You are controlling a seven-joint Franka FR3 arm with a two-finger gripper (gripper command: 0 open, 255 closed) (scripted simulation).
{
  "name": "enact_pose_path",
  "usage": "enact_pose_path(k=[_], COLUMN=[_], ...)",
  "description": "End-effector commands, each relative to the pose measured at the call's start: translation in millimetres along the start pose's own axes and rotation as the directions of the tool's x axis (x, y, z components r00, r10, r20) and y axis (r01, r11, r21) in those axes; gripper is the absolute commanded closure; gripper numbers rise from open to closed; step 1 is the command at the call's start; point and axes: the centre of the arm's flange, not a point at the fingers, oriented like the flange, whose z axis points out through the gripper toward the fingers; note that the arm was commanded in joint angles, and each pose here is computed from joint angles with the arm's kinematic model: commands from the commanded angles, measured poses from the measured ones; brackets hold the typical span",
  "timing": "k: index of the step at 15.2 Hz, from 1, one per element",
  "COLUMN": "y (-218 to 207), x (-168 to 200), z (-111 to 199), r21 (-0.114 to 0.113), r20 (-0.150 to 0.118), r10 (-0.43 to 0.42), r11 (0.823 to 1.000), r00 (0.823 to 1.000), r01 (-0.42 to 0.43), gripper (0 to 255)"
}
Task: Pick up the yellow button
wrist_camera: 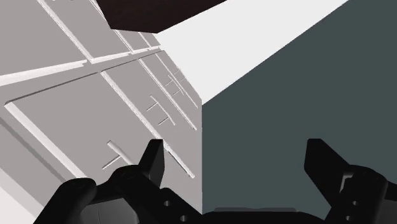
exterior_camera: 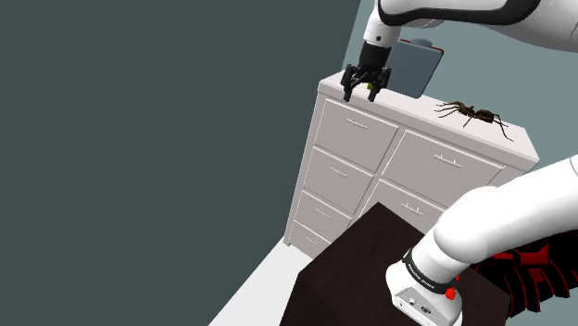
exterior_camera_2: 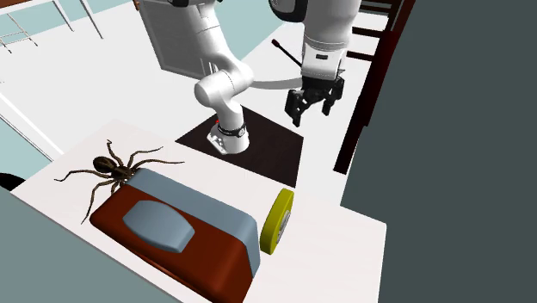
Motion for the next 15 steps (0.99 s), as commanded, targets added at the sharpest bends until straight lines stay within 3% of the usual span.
enact_pose_path(k=[1,4,8,11,15], y=[9,27,55,81,118], x=[24,56,94,119,147], z=[-5,-12,-22,-31,-43], r21=[-0.002,-0.003,-0.001,0.004,0.013], r20=[-0.014,-0.034,-0.060,-0.080,-0.105], r10=[0.082,0.198,0.349,0.457,0.589], r11=[0.997,0.980,0.937,0.889,0.806], r00=[0.997,0.980,0.935,0.886,0.801], r01=[-0.082,-0.199,-0.350,-0.458,-0.591], gripper=[0,0,0,0,0])
